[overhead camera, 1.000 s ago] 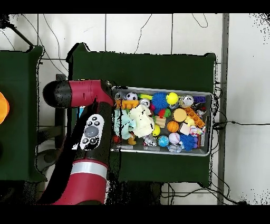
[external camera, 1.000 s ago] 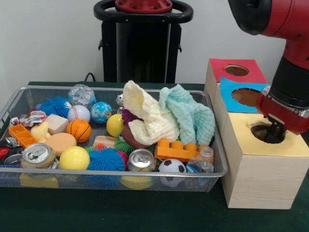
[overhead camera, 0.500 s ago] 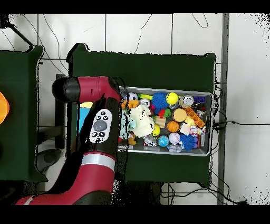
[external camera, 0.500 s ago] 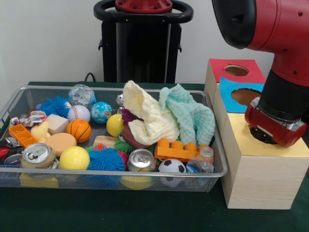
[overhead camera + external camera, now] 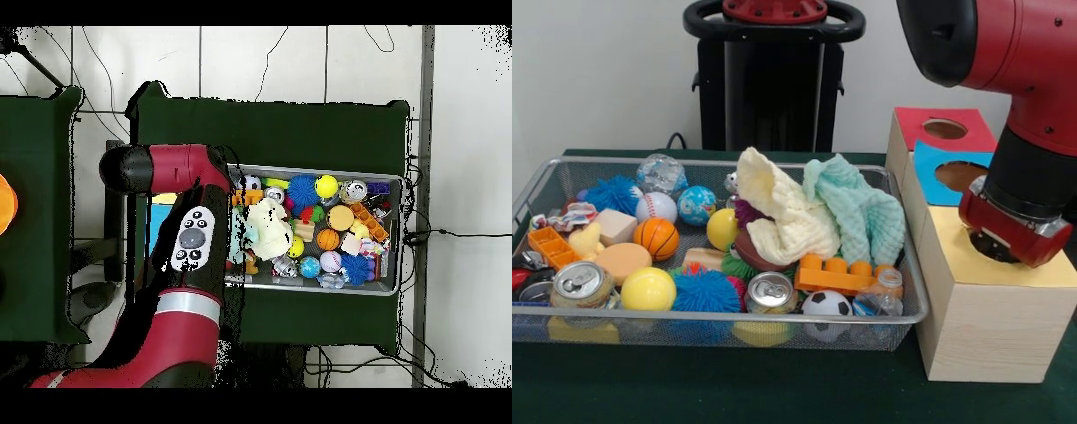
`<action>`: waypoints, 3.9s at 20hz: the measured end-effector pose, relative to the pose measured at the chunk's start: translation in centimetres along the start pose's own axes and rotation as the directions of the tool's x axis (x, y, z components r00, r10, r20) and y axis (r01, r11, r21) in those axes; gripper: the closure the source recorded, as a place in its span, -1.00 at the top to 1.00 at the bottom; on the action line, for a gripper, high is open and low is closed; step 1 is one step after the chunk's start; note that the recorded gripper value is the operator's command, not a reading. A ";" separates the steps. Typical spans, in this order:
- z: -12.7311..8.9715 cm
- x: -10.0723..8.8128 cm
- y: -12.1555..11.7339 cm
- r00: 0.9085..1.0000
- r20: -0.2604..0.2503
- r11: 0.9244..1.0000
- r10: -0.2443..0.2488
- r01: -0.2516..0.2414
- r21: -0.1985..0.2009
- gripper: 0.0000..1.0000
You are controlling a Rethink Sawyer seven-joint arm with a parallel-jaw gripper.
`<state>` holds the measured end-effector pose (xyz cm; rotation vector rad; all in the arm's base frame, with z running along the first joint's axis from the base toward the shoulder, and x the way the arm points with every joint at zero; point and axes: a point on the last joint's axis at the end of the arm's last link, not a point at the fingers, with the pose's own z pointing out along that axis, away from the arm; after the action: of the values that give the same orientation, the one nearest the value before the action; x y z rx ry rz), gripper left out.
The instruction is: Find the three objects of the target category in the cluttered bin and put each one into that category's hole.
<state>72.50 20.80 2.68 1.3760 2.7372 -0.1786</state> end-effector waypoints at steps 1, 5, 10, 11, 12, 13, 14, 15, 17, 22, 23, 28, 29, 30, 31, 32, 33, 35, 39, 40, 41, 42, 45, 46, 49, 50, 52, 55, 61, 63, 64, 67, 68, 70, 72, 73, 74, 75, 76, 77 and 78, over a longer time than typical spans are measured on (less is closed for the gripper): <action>-0.2 0.0 0.0 1.000 -0.001 1.000 0.001 -0.001 -0.002 -1.00; -1.3 -0.2 0.0 1.000 -0.002 1.000 0.006 -0.006 -0.012 -1.00; -3.7 -0.4 0.0 1.000 -0.014 1.000 0.014 -0.014 -0.018 -1.00; -4.1 -0.5 0.0 1.000 -0.017 1.000 0.016 -0.016 -0.018 -1.00; -4.6 -0.5 0.0 1.000 -0.021 1.000 0.017 -0.018 -0.018 -1.00; -5.3 -0.6 -0.1 0.999 -0.026 1.000 0.021 -0.022 -0.021 -1.00; -6.1 -0.8 0.0 0.999 -0.030 0.999 0.025 -0.026 -0.028 -1.00; -6.5 -1.0 0.0 0.999 -0.030 0.999 0.028 -0.029 -0.035 -1.00; -7.7 -1.6 0.2 0.999 -0.029 0.998 0.035 -0.037 -0.054 -1.00; -10.9 -3.6 0.6 0.998 -0.021 0.993 0.058 -0.060 -0.103 -1.00; -11.3 -3.8 0.6 0.998 -0.019 0.992 0.060 -0.062 -0.108 -1.00; -14.7 -5.1 0.7 0.997 -0.010 0.988 0.073 -0.074 -0.138 -1.00; -15.7 -5.4 0.6 0.997 -0.010 0.987 0.075 -0.076 -0.140 -1.00; -16.3 -5.7 0.6 0.997 -0.010 0.987 0.076 -0.077 -0.139 -1.00; -16.9 -6.0 0.6 0.997 -0.009 0.987 0.076 -0.077 -0.139 -1.00; -17.5 -6.3 0.5 0.997 -0.007 0.988 0.077 -0.077 -0.137 -1.00; -18.3 -6.9 0.5 0.997 -0.004 0.988 0.077 -0.077 -0.136 -1.00; -20.0 -8.4 0.2 0.996 0.006 0.988 0.084 -0.082 -0.132 -1.00; -22.5 -12.4 -1.0 0.993 0.019 0.985 0.118 -0.115 -0.130 -1.00; -22.9 -13.3 -1.3 0.991 0.020 0.983 0.129 -0.125 -0.131 -1.00; -23.3 -14.6 -1.8 0.989 0.023 0.981 0.145 -0.140 -0.135 -1.00; -23.7 -15.9 -2.3 0.987 0.026 0.978 0.161 -0.156 -0.140 -1.00; -24.4 -19.6 -3.9 0.978 0.040 0.968 0.206 -0.198 -0.155 -1.00; -24.5 -20.5 -4.3 0.975 0.043 0.965 0.218 -0.209 -0.159 -1.00; -24.6 -24.7 -6.0 0.962 0.060 0.953 0.266 -0.252 -0.170 -1.00; -24.5 -25.3 -6.3 0.960 0.064 0.951 0.271 -0.257 -0.171 -1.00; -23.9 -27.3 -7.0 0.955 0.082 0.948 0.286 -0.269 -0.170 -1.00; -22.6 -29.4 -7.6 0.949 0.105 0.947 0.297 -0.279 -0.162 -1.00; -17.9 -32.1 -7.9 0.944 0.129 0.950 0.303 -0.288 -0.125 -1.00; -16.8 -32.3 -7.9 0.945 0.129 0.951 0.302 -0.288 -0.116 -1.00; -16.2 -32.4 -7.9 0.945 0.129 0.951 0.301 -0.288 -0.110 -1.00; -13.4 -32.6 -8.2 0.947 0.124 0.954 0.297 -0.289 -0.081 -1.00; -12.7 -32.6 -8.3 0.947 0.122 0.954 0.297 -0.290 -0.073 -1.00; -11.5 -32.7 -8.7 0.947 0.118 0.954 0.298 -0.293 -0.058 -1.00; -10.0 -32.8 -9.3 0.947 0.114 0.954 0.300 -0.297 -0.037 -1.00; -9.3 -33.0 -9.7 0.947 0.115 0.954 0.300 -0.299 -0.026 -1.00; -8.7 -33.2 -10.1 0.947 0.118 0.954 0.300 -0.300 -0.015 -1.00; -8.3 -33.4 -10.5 0.946 0.121 0.954 0.300 -0.301 -0.007 -1.00; -8.0 -33.6 -10.8 0.946 0.123 0.953 0.300 -0.302 -0.001 -1.00; -7.8 -33.7 -11.1 0.945 0.125 0.953 0.301 -0.304 0.002 -1.00; -7.7 -33.9 -11.2 0.945 0.126 0.952 0.302 -0.305 0.004 -1.00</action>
<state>83.56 -11.72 15.07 1.7079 2.3927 -0.2669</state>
